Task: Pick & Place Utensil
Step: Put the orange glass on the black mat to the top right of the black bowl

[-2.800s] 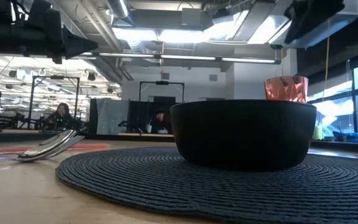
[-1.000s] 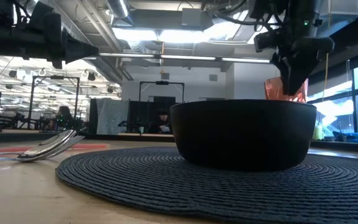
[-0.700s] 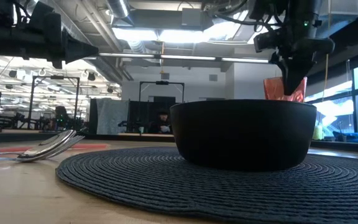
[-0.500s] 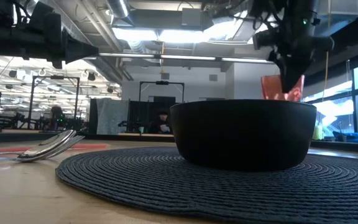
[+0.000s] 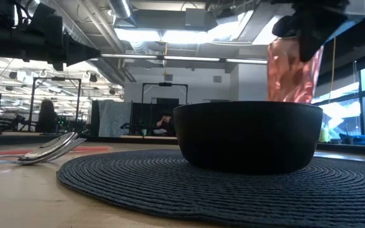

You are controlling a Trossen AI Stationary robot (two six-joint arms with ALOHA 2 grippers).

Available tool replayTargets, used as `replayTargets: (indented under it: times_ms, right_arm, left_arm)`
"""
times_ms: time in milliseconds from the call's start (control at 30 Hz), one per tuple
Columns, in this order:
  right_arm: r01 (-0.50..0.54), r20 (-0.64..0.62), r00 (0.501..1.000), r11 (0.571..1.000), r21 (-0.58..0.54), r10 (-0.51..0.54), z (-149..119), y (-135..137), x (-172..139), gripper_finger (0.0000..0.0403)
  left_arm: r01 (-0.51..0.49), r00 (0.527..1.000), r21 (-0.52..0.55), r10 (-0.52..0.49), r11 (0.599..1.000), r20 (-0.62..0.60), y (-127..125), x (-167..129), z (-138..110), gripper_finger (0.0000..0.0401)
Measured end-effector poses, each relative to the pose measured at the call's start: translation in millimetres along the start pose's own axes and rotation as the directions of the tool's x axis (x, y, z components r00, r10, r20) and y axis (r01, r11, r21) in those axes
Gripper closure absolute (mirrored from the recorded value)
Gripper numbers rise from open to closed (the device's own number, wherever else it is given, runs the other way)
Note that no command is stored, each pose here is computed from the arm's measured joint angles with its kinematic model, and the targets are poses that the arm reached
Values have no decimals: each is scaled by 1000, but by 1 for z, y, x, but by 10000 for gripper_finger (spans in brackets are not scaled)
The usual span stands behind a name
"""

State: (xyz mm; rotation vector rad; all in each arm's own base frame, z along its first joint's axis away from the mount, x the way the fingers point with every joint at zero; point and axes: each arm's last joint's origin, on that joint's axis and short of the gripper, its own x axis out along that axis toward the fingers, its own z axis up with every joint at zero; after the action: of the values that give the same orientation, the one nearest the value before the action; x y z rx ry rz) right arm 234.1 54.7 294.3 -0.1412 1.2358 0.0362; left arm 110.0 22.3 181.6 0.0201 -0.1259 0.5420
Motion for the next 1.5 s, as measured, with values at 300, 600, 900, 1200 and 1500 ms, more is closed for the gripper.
replayTargets:
  times_ms: [300, 600, 900, 1200, 1500]
  right_arm:
    - [-9, -38, 999, 999, -31, 8, -2, 22, 16, 390]
    - [2, -82, 997, 997, -76, -8, 8, 28, 42, 389]
    - [-10, -70, 998, 998, -66, 5, 8, 28, 40, 375]
    - [-9, -80, 997, 998, -67, 3, 7, 28, 41, 326]
    - [-10, -41, 999, 998, -64, 7, 17, 27, 23, 298]
  left_arm:
    - [-2, 1000, -7, 2, 1000, 0, 0, 0, 0, 393]
    - [-2, 1000, -7, 2, 1000, 0, 0, 0, 0, 394]
    - [-1, 1000, -3, 1, 1000, -9, 0, 0, -1, 395]
    - [-2, 1000, -4, 2, 1000, -8, 0, 0, -1, 397]
    - [-2, 1000, -4, 2, 1000, -8, 0, 0, -1, 393]
